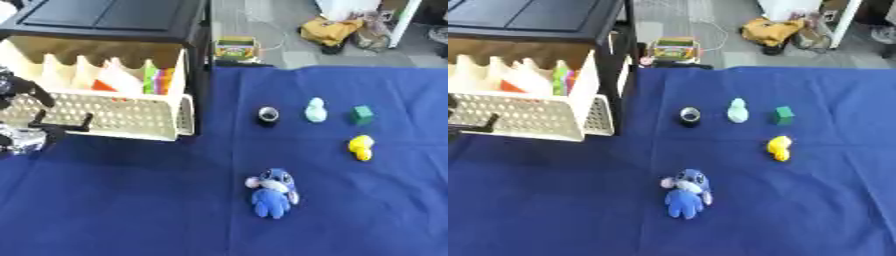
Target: Pick up objects from table and place into drawer.
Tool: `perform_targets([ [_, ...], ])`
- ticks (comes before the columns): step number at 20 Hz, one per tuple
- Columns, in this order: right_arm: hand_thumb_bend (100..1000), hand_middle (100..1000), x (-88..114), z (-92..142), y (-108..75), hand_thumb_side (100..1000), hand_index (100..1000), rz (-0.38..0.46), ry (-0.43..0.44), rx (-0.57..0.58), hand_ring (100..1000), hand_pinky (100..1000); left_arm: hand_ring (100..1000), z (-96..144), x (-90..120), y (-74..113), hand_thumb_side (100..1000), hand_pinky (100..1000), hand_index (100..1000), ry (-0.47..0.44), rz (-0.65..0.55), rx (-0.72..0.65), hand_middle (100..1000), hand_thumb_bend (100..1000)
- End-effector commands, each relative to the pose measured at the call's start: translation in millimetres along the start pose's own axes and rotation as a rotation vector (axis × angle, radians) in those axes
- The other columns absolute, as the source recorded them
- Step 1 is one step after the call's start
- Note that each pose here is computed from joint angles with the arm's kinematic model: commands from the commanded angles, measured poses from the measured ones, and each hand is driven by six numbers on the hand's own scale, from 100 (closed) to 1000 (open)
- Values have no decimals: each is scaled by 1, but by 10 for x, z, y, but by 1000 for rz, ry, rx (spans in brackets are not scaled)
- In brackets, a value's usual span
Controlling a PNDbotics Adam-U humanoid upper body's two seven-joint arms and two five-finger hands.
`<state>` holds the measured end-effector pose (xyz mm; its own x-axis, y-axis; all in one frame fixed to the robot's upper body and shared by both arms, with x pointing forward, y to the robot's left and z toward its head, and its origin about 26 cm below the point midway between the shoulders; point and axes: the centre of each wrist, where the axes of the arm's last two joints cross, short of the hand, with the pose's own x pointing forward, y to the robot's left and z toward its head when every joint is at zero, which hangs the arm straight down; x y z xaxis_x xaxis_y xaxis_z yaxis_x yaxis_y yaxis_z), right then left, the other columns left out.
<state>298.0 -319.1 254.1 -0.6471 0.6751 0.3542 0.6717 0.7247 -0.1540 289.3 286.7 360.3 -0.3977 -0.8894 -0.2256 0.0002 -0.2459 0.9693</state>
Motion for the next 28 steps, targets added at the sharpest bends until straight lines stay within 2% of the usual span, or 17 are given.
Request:
perform_targets([
  [1,419,564,53,-127,-93,1000,776,71,-35,13,619,580,100,124,-13,195,938,100,902,-21,27,141,100,227],
  [3,413,585,73,-181,-113,1000,785,126,-41,48,641,592,100,134,-14,226,947,100,902,-46,83,226,100,143],
  [6,418,607,122,-278,-130,1000,796,203,-67,119,660,606,100,137,-14,255,967,100,899,-100,189,372,100,100],
  [9,432,619,176,-363,-129,1000,804,267,-91,200,668,610,100,135,-17,254,962,100,898,-143,275,494,100,100],
  [15,507,673,299,-507,-94,1000,850,375,-164,406,698,627,100,120,-15,225,932,100,901,-161,404,696,100,140],
  [17,532,695,349,-558,-77,1000,864,410,-199,483,711,635,100,109,-6,223,949,106,909,-177,439,776,100,100],
  [19,558,714,400,-610,-61,1000,886,443,-236,557,720,642,100,93,9,220,930,100,916,-209,483,881,100,100],
  [22,597,738,465,-657,-26,1000,907,478,-285,664,735,654,100,62,26,182,946,172,940,-251,553,1003,100,100],
  [25,633,755,529,-684,25,1000,914,503,-328,767,746,663,100,32,40,133,968,306,954,-269,624,1082,202,100],
  [28,659,774,582,-681,94,974,927,521,-357,869,753,670,100,-11,66,72,979,359,948,-272,683,1117,251,100],
])
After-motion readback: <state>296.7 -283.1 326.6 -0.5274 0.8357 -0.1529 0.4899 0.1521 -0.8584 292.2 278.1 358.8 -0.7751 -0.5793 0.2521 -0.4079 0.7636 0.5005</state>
